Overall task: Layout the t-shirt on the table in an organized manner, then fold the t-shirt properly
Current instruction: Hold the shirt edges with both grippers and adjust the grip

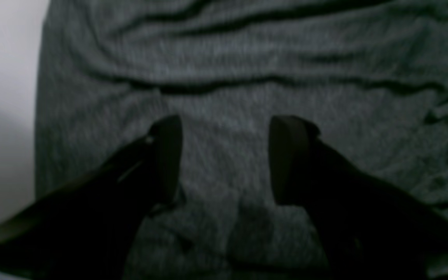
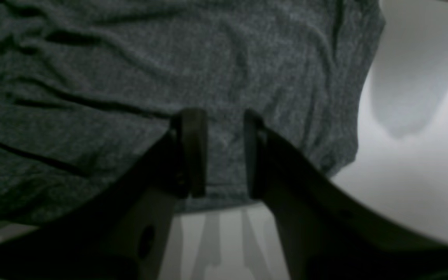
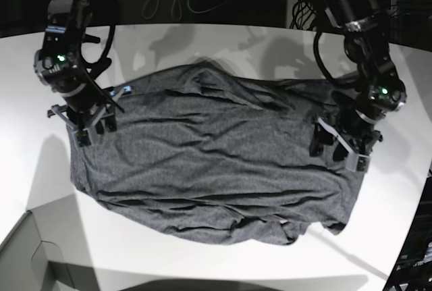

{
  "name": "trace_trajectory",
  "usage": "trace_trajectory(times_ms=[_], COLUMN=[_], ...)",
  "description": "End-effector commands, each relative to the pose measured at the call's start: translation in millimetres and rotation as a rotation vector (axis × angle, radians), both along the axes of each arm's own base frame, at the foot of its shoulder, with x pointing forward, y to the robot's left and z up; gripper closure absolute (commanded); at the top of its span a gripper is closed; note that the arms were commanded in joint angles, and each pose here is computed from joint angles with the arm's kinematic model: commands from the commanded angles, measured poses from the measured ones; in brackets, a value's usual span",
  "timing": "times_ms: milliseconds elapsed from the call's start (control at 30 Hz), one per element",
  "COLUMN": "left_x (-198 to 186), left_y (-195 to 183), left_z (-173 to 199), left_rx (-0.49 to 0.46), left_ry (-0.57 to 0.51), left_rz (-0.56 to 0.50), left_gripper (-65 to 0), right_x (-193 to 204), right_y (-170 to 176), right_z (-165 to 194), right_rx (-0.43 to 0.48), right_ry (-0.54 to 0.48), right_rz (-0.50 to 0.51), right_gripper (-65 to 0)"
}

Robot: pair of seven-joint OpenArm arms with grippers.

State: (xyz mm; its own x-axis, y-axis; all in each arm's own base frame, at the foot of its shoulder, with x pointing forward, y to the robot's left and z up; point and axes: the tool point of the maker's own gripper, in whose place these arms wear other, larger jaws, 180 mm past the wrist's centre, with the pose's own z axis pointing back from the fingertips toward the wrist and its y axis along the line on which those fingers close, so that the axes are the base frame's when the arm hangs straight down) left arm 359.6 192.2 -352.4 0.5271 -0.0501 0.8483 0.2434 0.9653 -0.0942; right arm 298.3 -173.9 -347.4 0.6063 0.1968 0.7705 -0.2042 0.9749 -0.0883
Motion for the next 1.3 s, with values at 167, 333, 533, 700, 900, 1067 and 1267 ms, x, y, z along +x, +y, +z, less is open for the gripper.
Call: trace_trajectory(times_ms=[167,333,533,700,900,1067,1267], left_x=[4,0,1,-1,-2,-2,-5], left_y=[30,47,51,53,53,52,42], left_z=[-15,-29,-29,-43,-44,-47,-59], left_rx=[0.031,0.133,0.194,0.214,0.208,0.21,0.213], left_ry=[0.058,0.116,0.109,0.107,0.109,0.117,0.15], left_rz=[0.077,0.116,0.115,0.112,0.111,0.109,0.067], left_gripper=[-34.3,-34.3,-34.4,-34.4,-37.3,-41.8,-41.2], right_x=[8,8,8,8,8,8,8], right_y=[0,-1,0,-1,0,0,0], right_z=[13,13,13,13,14,14,14], right_rx=[0.004,0.003,0.004,0.003,0.004,0.004,0.004], right_ry=[-0.051,-0.052,-0.052,-0.052,-0.054,-0.054,-0.054], right_rz=[0.0,0.0,0.0,0.0,0.0,0.0,0.0], right_gripper=[-16.9,-16.9,-16.9,-16.9,-16.9,-16.9,-16.9])
